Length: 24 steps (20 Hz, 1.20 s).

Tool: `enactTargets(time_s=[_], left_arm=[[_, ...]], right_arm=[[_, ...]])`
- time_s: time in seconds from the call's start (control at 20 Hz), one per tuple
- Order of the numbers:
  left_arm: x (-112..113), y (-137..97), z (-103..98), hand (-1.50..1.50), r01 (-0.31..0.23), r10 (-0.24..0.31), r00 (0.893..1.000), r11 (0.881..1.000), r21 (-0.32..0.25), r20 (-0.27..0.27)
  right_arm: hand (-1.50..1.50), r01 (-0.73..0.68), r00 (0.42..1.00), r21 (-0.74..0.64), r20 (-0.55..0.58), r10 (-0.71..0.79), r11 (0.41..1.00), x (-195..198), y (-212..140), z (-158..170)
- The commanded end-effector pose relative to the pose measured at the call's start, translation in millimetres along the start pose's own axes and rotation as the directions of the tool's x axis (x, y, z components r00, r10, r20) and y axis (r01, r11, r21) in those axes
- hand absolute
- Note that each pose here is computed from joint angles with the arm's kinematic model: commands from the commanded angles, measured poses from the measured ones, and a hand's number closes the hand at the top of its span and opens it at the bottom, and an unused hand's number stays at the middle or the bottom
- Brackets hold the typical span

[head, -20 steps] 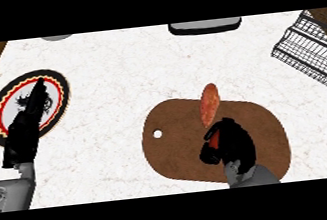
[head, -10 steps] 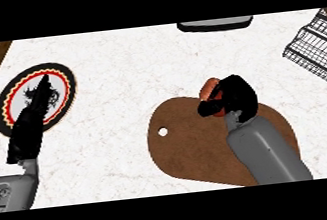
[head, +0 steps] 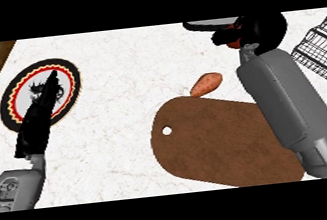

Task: Pick the bell pepper from the cutting board and place it in the tiered basket

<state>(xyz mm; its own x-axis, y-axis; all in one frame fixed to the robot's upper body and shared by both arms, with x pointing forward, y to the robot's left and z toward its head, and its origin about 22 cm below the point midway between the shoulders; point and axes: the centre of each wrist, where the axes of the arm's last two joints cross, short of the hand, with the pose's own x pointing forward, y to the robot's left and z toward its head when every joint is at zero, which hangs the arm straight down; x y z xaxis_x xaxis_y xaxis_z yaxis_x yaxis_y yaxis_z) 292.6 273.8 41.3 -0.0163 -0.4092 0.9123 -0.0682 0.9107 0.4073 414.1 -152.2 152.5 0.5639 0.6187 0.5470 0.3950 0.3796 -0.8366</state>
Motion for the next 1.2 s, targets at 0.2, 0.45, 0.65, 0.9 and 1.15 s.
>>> enactTargets(time_s=[0.2, 0.45, 0.65, 0.9, 1.15], left_arm=[[-9.9, -3.4, -0.5, 0.0, 0.017, -0.017, 1.0, 1.0, 0.011, -0.002], [-2.1, 15.1, 2.0, 0.0, 0.001, 0.0, 1.0, 1.0, 0.028, -0.023], [-8.9, 17.4, 14.4, 0.0, 0.004, -0.003, 1.0, 0.999, 0.034, -0.028], [-13.6, 27.7, 3.2, 0.0, 0.02, -0.019, 0.999, 0.999, 0.031, -0.035], [-8.2, 11.3, 6.5, 0.0, 0.004, -0.003, 0.999, 0.999, 0.045, -0.032]], right_arm=[[1.5, 0.081, 0.995, -0.358, -0.017, -0.093, 0.93, 62.5, -58.2, -32.3], [1.5, -0.124, 0.99, -0.409, -0.118, 0.082, 0.904, 63.7, -80.2, -60.8], [1.5, -0.08, 0.994, -0.341, -0.102, 0.048, 0.936, 71.8, -102.7, -73.6], [1.5, -0.074, 0.996, -0.35, -0.069, 0.053, 0.934, 52.6, -119.7, -103.0], [1.5, -0.233, 0.972, -0.355, -0.109, 0.208, 0.905, 19.0, -107.2, -125.4]])
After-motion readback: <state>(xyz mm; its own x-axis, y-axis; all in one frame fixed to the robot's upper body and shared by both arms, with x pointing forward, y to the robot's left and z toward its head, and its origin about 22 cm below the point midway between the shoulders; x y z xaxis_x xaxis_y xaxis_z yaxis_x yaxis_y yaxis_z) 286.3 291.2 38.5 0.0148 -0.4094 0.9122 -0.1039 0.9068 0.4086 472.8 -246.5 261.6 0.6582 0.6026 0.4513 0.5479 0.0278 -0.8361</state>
